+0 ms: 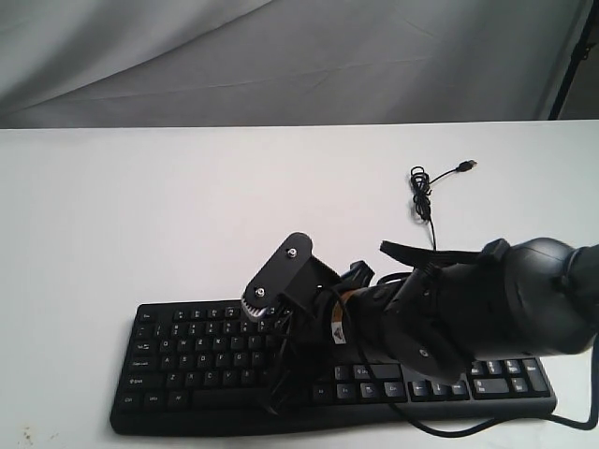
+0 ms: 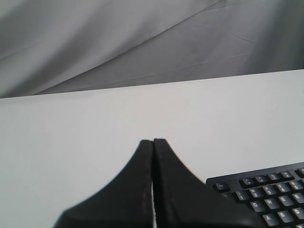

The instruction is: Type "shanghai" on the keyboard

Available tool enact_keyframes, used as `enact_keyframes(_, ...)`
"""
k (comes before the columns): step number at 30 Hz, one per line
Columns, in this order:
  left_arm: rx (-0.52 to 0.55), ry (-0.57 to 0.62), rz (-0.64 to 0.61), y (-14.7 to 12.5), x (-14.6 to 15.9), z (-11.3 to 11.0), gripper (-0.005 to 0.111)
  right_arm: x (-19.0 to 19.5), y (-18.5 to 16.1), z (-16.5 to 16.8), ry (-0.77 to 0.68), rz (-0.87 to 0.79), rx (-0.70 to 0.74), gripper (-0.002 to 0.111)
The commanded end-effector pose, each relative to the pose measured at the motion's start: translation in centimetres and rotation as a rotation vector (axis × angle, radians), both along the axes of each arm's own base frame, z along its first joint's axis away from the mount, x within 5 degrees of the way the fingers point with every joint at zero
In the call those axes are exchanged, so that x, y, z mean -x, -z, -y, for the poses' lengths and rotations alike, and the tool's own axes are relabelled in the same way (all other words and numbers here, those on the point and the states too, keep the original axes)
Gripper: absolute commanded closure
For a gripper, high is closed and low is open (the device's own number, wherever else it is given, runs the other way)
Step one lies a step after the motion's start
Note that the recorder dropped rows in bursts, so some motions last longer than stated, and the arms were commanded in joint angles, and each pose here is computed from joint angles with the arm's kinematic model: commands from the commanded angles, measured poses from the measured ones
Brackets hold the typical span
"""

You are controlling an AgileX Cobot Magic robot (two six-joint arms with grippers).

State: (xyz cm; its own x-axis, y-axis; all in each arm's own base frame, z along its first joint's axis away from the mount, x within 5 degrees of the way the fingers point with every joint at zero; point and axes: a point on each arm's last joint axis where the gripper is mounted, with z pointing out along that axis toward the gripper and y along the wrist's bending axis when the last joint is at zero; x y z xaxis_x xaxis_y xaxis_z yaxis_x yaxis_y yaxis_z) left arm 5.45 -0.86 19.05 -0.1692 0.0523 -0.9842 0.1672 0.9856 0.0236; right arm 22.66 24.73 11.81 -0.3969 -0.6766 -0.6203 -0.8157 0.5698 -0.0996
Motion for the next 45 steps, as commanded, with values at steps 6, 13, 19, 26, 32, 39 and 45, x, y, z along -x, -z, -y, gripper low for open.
enact_keyframes(6,-0.001,0.003,0.005,0.1,0.0,0.0,0.107,0.8,-5.3,1.0,-0.013,0.070,-0.041,0.108)
enact_keyframes(13,-0.001,0.003,0.005,0.1,0.0,0.0,0.107,4.9,-7.7,5.5,0.023,0.036,-0.032,0.108)
enact_keyframes(19,-0.001,0.003,0.005,0.1,0.0,0.0,0.107,7.9,-7.0,8.8,0.039,0.042,-0.071,0.108)
enact_keyframes(26,-0.001,0.003,0.005,0.1,0.0,0.0,0.107,8.9,-8.5,9.9,0.016,0.094,-0.090,0.108)
enact_keyframes(32,-0.001,0.003,0.005,0.1,0.0,0.0,0.107,9.8,-9.2,10.9,0.019,0.089,-0.079,0.108)
enact_keyframes(39,-0.001,0.003,0.005,0.1,0.0,0.0,0.107,12.1,-10.9,13.6,0.020,0.201,-0.194,0.108)
enact_keyframes(45,-0.001,0.003,0.005,0.1,0.0,0.0,0.107,13.6,-11.7,18.4,0.233,0.409,-0.382,0.108)
